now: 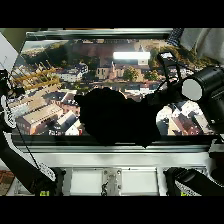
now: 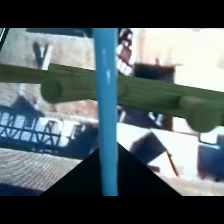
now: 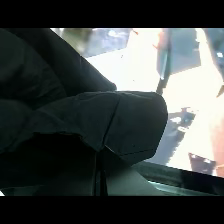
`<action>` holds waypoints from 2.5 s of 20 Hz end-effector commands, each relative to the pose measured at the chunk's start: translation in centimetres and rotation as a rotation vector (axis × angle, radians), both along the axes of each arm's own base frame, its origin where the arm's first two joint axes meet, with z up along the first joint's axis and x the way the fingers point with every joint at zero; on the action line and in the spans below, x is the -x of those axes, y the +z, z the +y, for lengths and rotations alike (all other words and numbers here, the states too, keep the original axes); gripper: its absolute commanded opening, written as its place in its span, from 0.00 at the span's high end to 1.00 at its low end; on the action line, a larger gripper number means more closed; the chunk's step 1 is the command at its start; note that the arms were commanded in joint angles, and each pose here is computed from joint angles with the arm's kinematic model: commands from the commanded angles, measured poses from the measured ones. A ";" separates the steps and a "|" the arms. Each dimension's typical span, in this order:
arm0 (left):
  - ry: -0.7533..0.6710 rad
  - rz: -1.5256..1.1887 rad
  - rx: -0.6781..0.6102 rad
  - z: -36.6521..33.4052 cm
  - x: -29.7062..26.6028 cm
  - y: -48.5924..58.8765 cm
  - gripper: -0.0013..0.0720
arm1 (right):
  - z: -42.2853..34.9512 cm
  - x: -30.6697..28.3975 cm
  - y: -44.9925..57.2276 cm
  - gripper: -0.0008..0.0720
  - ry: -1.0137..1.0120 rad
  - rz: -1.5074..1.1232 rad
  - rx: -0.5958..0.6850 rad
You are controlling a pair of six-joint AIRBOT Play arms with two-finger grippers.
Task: Fold the clothes and pants, and hang the long-sleeved shirts on hangers.
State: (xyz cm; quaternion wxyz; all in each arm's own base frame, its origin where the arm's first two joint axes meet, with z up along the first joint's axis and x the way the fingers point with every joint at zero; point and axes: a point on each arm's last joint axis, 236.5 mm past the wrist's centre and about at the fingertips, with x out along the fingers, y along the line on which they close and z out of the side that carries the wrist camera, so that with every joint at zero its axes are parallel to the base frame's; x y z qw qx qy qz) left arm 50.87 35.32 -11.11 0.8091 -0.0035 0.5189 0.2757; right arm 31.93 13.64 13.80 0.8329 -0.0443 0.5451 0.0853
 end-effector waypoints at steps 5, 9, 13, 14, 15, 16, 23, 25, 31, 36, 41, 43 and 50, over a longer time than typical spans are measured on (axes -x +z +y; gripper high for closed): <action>-0.008 -0.045 -0.035 -0.4 -0.2 5.8 0.97 | 0.0 0.0 0.0 0.96 0.001 0.001 0.000; -0.092 -0.075 -0.085 -2.9 -1.4 11.3 0.97 | 0.0 0.0 0.0 0.96 0.001 0.001 0.001; -0.180 -0.158 -0.133 -7.4 -3.0 18.2 0.96 | 0.0 0.0 0.0 0.96 0.001 0.001 0.001; -0.224 -0.163 -0.149 -9.1 -3.2 20.1 0.96 | 0.0 0.0 0.0 0.96 0.001 0.001 0.000; -0.279 -0.173 -0.147 -11.2 -3.4 21.6 0.97 | 0.0 0.0 0.0 0.96 0.001 0.001 0.001; -0.357 -0.188 -0.119 -14.1 -3.6 23.1 0.96 | 0.0 0.0 0.0 0.96 0.001 0.001 0.001; -1.212 -0.190 0.082 -37.3 2.4 30.8 0.96 | 0.0 0.0 0.0 0.96 0.001 0.001 0.000; -1.356 -0.137 0.149 -40.8 5.8 31.2 0.96 | 0.0 0.0 0.0 0.96 0.001 0.001 0.001; -1.521 -0.006 0.218 -43.5 10.1 30.2 0.97 | 0.1 0.0 -0.1 0.96 0.002 0.002 0.001; -1.739 0.151 0.228 -42.3 16.0 28.4 0.97 | 0.1 0.0 -0.1 0.96 0.002 0.003 0.002; -1.724 0.202 0.296 -40.7 22.1 25.6 0.97 | 0.1 0.0 -0.1 0.96 0.002 0.003 0.002; -1.741 0.205 0.292 -40.8 23.9 25.2 0.97 | 0.1 0.0 -0.1 0.96 0.002 0.003 0.002; -1.769 0.229 0.326 -41.9 28.6 22.5 0.97 | 0.1 0.0 -0.1 0.96 0.002 0.003 0.002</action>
